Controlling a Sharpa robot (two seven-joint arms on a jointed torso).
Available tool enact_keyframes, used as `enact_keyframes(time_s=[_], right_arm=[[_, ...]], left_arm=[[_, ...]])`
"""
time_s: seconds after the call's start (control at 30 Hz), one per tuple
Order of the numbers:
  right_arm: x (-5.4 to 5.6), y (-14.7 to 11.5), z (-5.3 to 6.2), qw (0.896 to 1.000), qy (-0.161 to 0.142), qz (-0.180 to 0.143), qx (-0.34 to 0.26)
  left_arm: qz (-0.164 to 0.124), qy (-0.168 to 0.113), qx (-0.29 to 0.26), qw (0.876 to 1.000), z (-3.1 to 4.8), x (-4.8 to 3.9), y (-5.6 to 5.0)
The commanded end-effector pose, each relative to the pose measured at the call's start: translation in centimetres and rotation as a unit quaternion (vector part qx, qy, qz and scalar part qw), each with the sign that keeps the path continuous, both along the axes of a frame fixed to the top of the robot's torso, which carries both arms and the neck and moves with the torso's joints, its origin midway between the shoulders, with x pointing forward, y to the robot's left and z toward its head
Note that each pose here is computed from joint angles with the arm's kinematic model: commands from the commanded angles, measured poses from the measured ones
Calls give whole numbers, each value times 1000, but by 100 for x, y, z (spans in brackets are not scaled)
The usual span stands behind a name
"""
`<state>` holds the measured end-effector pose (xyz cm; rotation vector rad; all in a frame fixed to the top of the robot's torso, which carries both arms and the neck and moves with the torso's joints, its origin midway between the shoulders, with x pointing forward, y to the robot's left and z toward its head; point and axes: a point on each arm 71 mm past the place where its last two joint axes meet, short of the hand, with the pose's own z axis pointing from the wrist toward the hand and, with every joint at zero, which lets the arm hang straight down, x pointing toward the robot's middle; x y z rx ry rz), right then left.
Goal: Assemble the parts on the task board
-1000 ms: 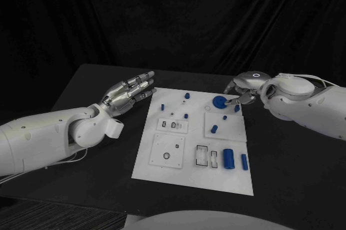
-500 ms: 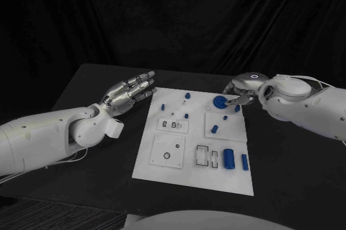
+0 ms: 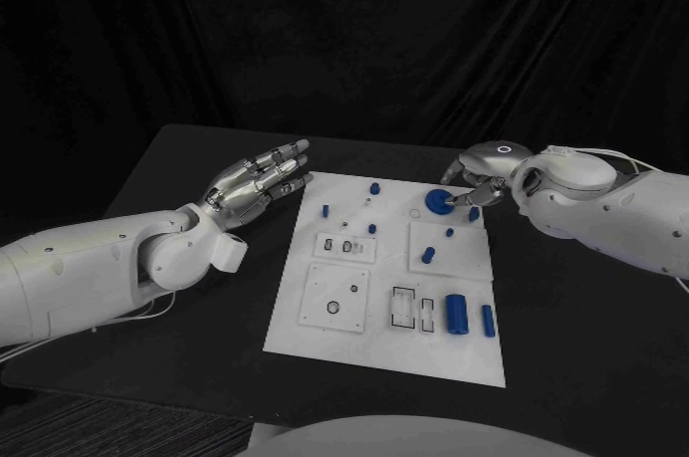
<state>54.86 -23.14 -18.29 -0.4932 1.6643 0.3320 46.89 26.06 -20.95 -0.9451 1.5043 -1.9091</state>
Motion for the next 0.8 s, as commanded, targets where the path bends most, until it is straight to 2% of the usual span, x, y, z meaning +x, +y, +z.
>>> enact_keyframes(time_s=[0.03,0.8], right_arm=[[5,14,-11,1000,-3,1,2],[37,103,-175,1000,19,4,-9]], left_arm=[[-6,-3,-7,1000,11,-7,-20],[-11,-1,-9,1000,8,-3,-40]])
